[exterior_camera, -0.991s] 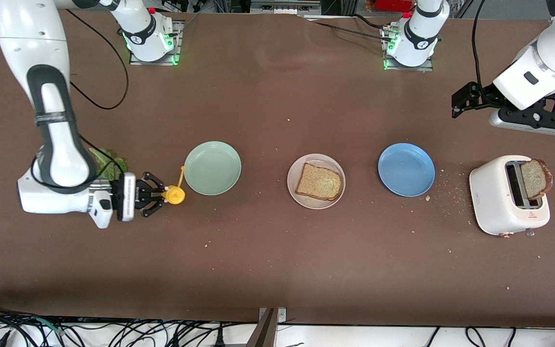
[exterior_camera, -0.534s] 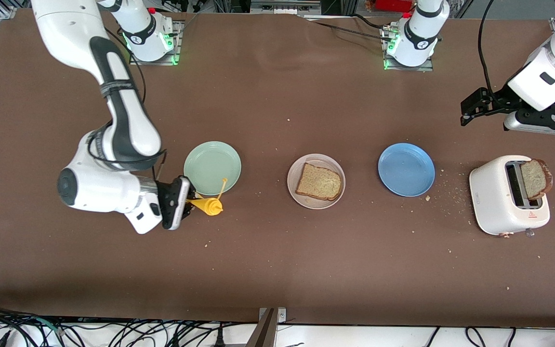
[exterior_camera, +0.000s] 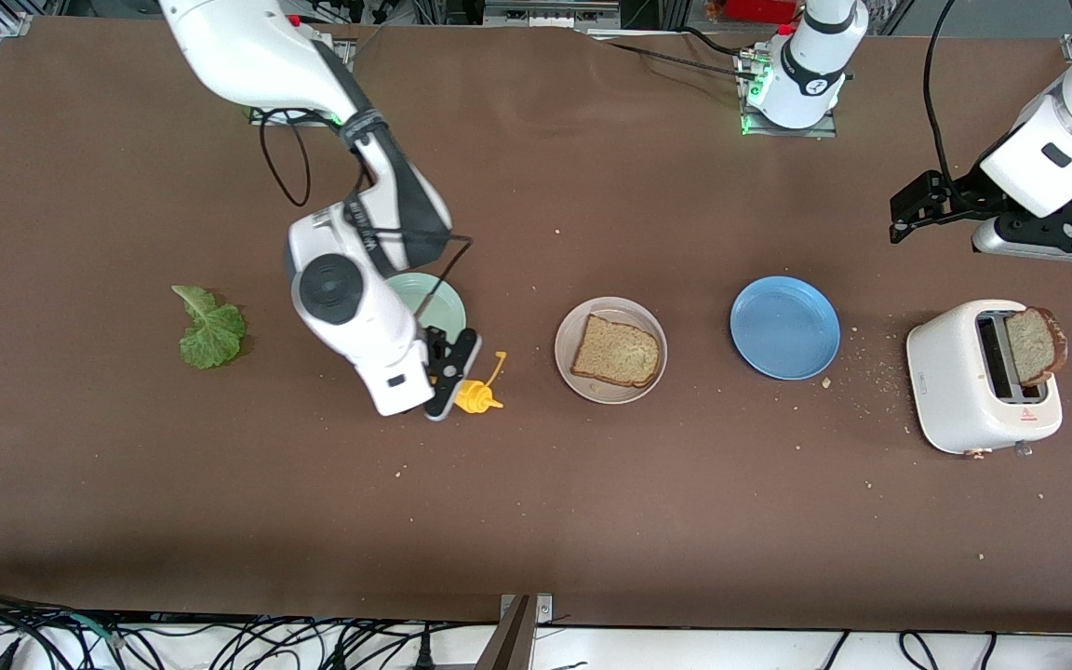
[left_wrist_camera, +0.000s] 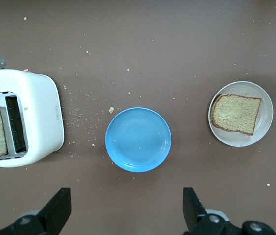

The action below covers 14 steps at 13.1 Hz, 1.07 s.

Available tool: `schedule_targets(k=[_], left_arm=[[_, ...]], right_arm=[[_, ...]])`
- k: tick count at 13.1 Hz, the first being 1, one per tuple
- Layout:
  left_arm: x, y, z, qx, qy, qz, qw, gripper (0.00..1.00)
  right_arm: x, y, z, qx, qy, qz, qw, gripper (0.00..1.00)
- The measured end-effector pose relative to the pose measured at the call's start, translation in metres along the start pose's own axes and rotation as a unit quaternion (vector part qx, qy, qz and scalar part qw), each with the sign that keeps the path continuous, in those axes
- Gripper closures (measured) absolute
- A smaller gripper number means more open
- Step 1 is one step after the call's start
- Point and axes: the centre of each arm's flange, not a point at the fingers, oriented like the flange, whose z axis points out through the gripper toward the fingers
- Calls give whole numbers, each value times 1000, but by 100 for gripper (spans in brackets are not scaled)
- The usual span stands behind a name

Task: Make sandwich in beige plate with both arms

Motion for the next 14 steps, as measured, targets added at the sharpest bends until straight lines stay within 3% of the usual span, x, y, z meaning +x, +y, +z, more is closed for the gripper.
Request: schedule_targets(k=[6, 10, 14], left_arm=[[0, -2, 0, 0, -1, -1, 1000, 0], [0, -2, 0, 0, -1, -2, 1000, 0], [0, -2, 1, 0, -1, -2, 1000, 0]], right_arm=[[52, -81, 46, -120, -68, 9, 990, 88], [78, -141, 58, -211, -87, -22, 973, 88], [83, -173, 83, -260, -124, -70, 955, 88]])
